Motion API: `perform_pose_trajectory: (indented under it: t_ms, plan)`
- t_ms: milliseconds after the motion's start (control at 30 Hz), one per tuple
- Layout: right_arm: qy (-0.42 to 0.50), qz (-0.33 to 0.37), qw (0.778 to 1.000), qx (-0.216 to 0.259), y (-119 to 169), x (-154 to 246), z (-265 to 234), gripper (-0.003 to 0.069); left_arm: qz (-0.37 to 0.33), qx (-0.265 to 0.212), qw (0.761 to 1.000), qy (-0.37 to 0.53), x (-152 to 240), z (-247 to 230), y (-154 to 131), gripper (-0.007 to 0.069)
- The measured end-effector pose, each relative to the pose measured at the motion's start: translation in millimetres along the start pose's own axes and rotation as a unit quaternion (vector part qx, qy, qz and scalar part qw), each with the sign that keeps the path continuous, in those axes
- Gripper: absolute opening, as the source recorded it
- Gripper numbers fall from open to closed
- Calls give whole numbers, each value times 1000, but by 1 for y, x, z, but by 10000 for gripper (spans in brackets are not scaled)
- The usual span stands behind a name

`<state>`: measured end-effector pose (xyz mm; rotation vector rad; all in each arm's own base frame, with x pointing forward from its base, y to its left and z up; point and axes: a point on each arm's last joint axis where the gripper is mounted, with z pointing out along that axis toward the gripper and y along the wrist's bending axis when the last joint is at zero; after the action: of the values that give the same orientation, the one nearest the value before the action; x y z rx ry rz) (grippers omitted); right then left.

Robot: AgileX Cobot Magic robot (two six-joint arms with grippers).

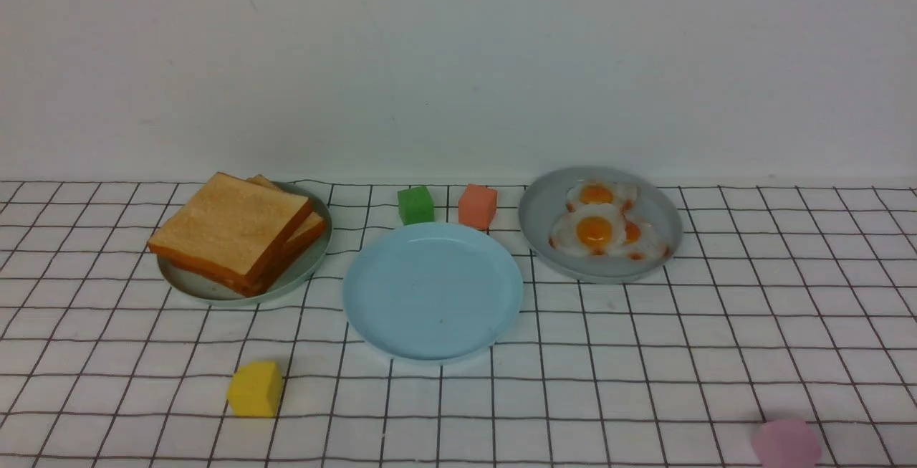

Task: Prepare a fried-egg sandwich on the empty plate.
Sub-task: Use the left arm to grab a slice of bread

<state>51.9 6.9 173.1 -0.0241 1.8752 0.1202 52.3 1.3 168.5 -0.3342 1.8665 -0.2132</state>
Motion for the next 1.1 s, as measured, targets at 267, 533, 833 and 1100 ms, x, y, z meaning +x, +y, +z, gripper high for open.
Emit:
perform_pose_trajectory:
  t_ms: [267, 533, 833, 1100]
  plan:
    - [0, 0, 1000, 0, 0, 0, 0, 241, 0, 0, 1000, 0, 0, 0, 0, 202]
    - [0, 0, 1000, 0, 0, 0, 0, 241, 0, 0, 1000, 0, 0, 0, 0, 210]
    - [0, 0, 1000, 0, 0, 0, 0, 241, -140, 57, 986, -74, -15, -2, -8, 218]
    - [0, 0, 1000, 0, 0, 0, 0, 241, -344, 125, 919, -143, -33, -7, -12, 204]
